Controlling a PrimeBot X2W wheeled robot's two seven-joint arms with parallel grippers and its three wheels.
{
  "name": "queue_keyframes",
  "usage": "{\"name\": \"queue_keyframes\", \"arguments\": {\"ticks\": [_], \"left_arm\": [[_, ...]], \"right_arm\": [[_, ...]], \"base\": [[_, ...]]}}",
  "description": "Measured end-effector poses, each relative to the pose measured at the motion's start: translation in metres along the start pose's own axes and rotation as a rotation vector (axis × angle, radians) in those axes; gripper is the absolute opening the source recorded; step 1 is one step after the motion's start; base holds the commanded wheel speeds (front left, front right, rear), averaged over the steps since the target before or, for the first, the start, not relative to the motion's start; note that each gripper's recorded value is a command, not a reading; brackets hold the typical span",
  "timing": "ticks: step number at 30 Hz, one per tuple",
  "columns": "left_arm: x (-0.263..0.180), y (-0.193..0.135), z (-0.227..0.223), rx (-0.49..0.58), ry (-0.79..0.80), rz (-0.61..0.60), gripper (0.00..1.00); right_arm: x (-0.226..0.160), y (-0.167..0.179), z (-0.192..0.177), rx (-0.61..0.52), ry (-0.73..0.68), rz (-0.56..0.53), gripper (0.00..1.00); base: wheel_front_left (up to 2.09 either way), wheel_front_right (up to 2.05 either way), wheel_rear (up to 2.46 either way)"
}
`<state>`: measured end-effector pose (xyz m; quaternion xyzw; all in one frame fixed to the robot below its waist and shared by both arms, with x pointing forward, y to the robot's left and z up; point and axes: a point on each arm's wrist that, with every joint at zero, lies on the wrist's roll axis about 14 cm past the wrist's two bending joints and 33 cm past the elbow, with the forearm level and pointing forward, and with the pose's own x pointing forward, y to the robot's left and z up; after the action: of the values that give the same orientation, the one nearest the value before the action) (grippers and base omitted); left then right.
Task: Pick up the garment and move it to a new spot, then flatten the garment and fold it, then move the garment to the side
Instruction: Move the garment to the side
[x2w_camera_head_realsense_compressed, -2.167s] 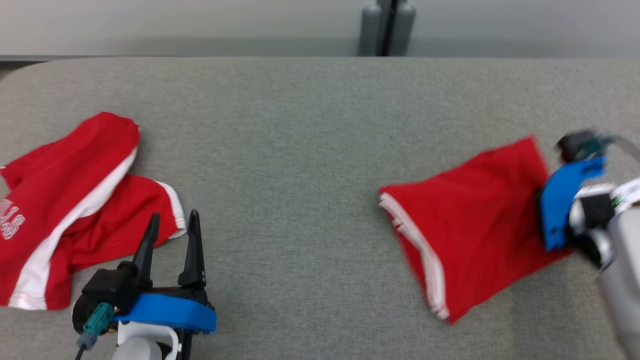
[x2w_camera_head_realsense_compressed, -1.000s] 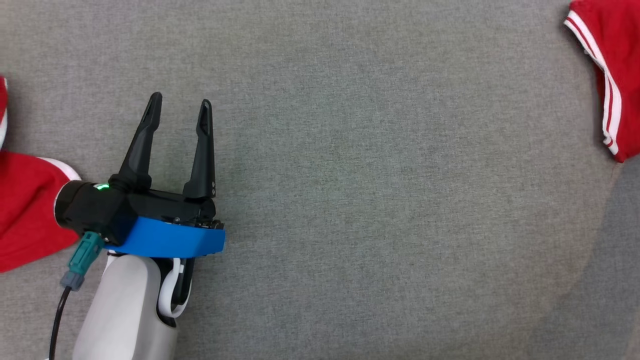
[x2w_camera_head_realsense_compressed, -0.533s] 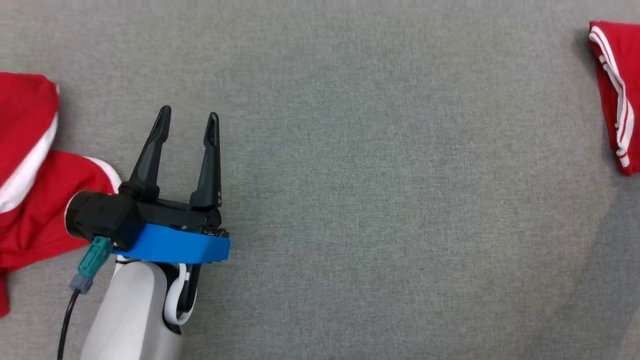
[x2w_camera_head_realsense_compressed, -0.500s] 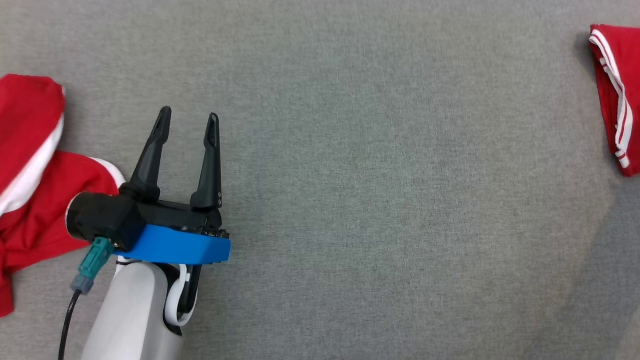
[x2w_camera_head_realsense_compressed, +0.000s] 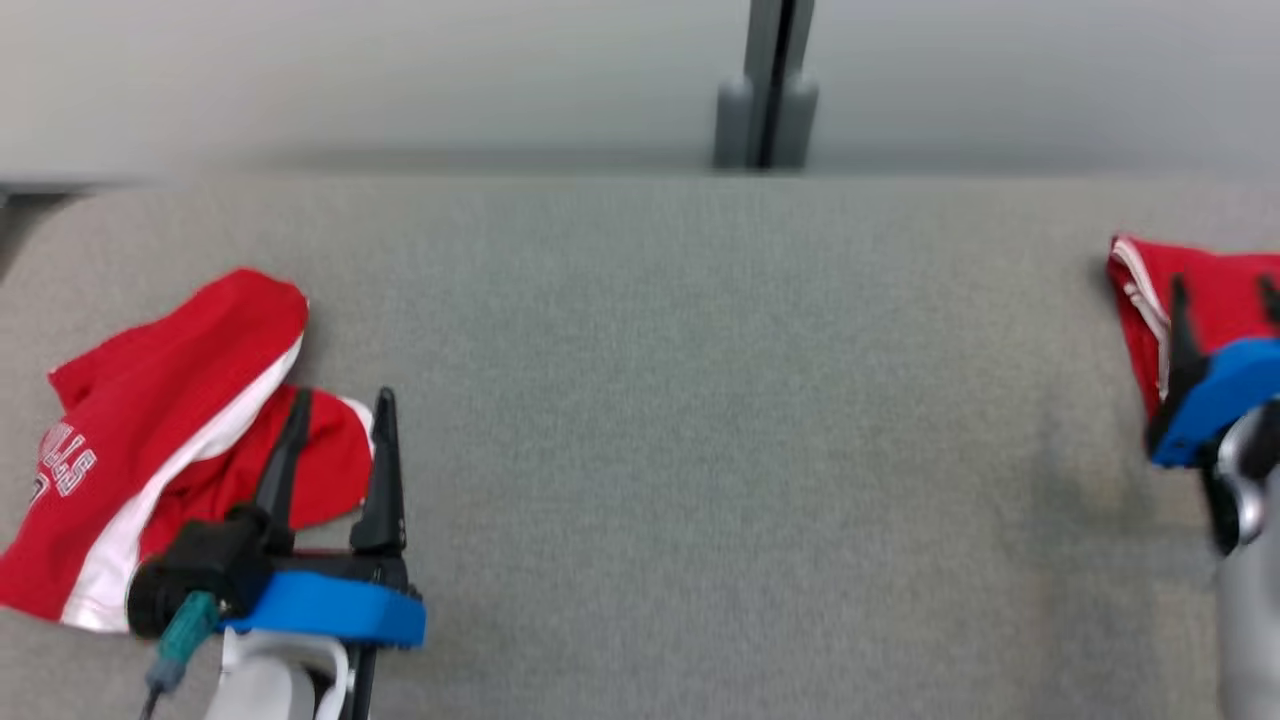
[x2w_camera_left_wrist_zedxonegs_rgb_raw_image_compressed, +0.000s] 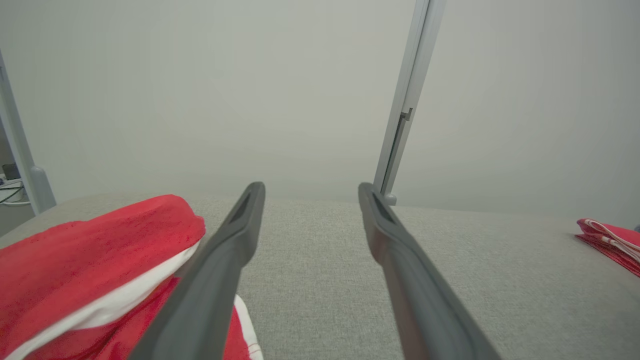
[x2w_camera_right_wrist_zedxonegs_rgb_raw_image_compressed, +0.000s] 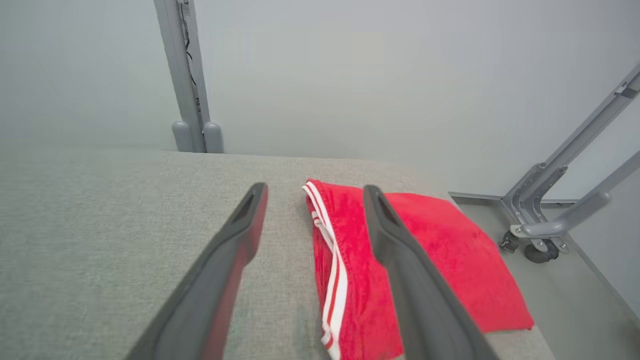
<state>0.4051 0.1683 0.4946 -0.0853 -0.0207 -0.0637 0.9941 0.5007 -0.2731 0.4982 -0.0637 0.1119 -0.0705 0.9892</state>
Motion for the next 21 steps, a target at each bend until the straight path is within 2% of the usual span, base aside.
{"name": "queue_keyframes", "arguments": {"ticks": [3,4,6,10,15,21], "left_arm": [[-0.019,0.009,0.006,-0.001,-0.014,0.048,1.00],[-0.019,0.009,0.006,-0.001,-0.014,0.048,1.00],[-0.036,0.011,0.005,0.001,-0.008,0.065,1.00],[-0.051,0.016,0.000,0.002,0.005,0.094,1.00],[-0.058,0.013,-0.016,-0.018,0.056,0.091,1.00],[-0.057,0.007,-0.027,-0.024,0.096,0.073,1.00]], "right_arm": [[-0.028,0.030,0.004,0.049,-0.070,0.091,1.00],[-0.028,0.030,0.004,0.049,-0.070,0.091,1.00],[-0.058,0.046,0.011,0.091,-0.147,0.152,1.00],[-0.094,0.053,0.012,0.156,-0.207,0.188,1.00],[-0.125,0.053,0.001,0.179,-0.195,0.193,1.00],[-0.140,0.054,-0.018,0.195,-0.140,0.189,1.00]], "base": [[0.00,0.00,0.00],[0.00,0.00,0.00],[0.00,0.00,0.00],[0.00,0.00,0.00],[0.00,0.00,0.00],[0.00,0.00,0.00]]}}
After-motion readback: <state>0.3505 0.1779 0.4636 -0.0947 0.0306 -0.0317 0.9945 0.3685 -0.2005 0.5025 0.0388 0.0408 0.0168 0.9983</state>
